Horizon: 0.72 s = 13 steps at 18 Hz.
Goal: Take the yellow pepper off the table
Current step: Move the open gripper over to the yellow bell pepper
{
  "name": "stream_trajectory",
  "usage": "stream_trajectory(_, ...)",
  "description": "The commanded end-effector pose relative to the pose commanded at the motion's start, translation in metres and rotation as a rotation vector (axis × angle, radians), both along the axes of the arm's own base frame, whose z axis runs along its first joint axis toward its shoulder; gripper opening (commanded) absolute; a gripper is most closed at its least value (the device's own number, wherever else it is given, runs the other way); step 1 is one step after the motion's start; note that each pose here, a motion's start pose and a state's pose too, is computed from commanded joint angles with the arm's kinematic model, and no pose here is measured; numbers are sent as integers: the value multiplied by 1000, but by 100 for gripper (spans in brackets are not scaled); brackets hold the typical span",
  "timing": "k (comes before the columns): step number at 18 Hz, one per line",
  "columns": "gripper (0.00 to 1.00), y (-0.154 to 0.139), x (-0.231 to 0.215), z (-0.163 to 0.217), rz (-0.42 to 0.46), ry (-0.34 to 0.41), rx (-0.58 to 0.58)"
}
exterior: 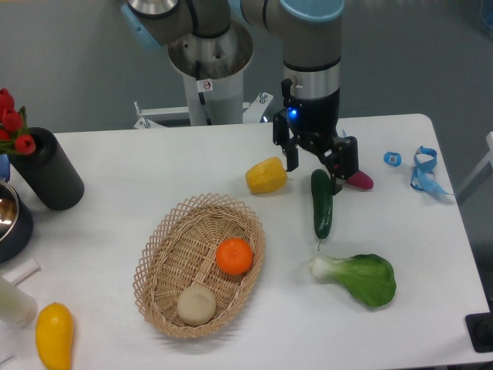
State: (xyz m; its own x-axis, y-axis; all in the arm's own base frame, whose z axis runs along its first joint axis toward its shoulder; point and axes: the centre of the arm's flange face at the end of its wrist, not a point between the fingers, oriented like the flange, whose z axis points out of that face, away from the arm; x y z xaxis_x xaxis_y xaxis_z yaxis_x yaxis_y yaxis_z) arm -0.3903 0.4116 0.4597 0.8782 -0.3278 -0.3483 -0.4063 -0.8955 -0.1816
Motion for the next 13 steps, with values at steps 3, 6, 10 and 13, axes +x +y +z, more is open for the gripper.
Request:
stream_trajectory(3, 100, -8, 7, -7, -41, 13, -26)
stream_trajectory(6, 100, -14, 13, -15, -34, -6, -26)
stream_trajectory(10, 100, -17, 21, -37, -31, -9, -22)
stream_trajectory(13, 100, -21, 32, -49, -21, -31, -31)
